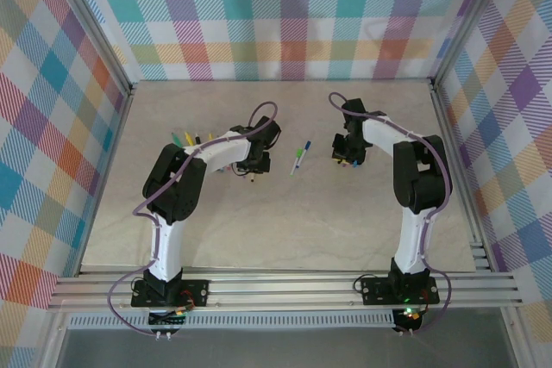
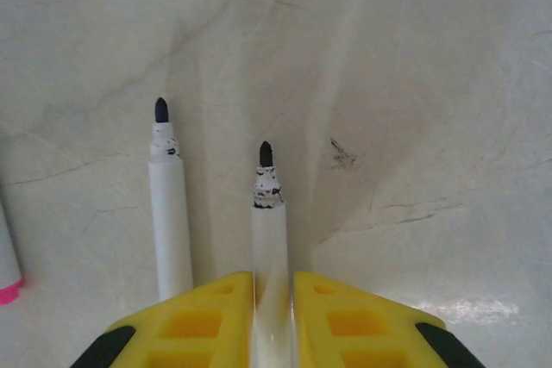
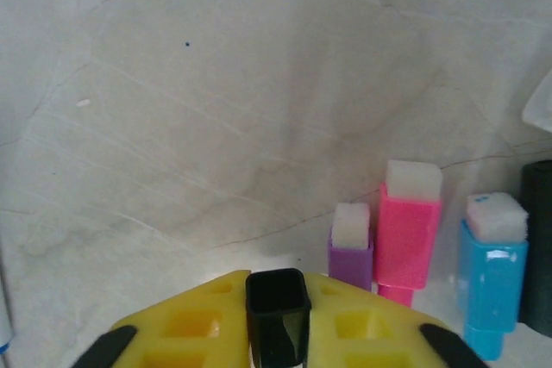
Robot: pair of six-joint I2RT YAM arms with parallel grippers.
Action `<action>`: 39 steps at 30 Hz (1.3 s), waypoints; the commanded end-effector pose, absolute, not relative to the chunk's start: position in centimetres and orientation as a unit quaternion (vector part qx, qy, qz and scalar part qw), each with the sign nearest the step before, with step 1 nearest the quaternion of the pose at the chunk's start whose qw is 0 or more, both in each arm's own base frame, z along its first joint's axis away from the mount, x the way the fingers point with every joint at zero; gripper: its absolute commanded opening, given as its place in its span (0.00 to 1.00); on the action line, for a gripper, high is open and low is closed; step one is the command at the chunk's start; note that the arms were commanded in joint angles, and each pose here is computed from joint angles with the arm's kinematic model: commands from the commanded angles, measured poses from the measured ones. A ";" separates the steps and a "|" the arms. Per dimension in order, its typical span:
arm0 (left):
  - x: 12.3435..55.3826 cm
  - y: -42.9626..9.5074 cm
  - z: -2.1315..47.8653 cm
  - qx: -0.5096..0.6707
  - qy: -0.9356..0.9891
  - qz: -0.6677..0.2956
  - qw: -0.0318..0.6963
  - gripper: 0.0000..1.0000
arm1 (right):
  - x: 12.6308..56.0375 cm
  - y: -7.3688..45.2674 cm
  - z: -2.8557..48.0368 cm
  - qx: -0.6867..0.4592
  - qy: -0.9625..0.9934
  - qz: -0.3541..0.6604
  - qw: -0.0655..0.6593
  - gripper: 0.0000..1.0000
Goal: Open the pen caps
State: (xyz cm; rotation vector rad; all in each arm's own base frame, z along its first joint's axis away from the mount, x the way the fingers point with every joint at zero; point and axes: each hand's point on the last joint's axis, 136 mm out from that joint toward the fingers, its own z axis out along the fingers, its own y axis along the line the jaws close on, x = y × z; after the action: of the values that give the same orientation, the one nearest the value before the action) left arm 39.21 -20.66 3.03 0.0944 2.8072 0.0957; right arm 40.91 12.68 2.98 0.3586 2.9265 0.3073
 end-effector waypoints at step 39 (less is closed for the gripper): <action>39.7 -31.4 11.7 0.099 0.948 -0.149 0.264 0.25 | 36.4 19.1 11.7 0.058 0.954 0.243 0.169 0.38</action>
State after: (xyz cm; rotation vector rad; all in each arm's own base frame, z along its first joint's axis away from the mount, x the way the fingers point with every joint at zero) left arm 39.34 -29.64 11.60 0.2325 2.5907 -0.3338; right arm 36.37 18.37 9.79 0.1850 2.7736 0.6242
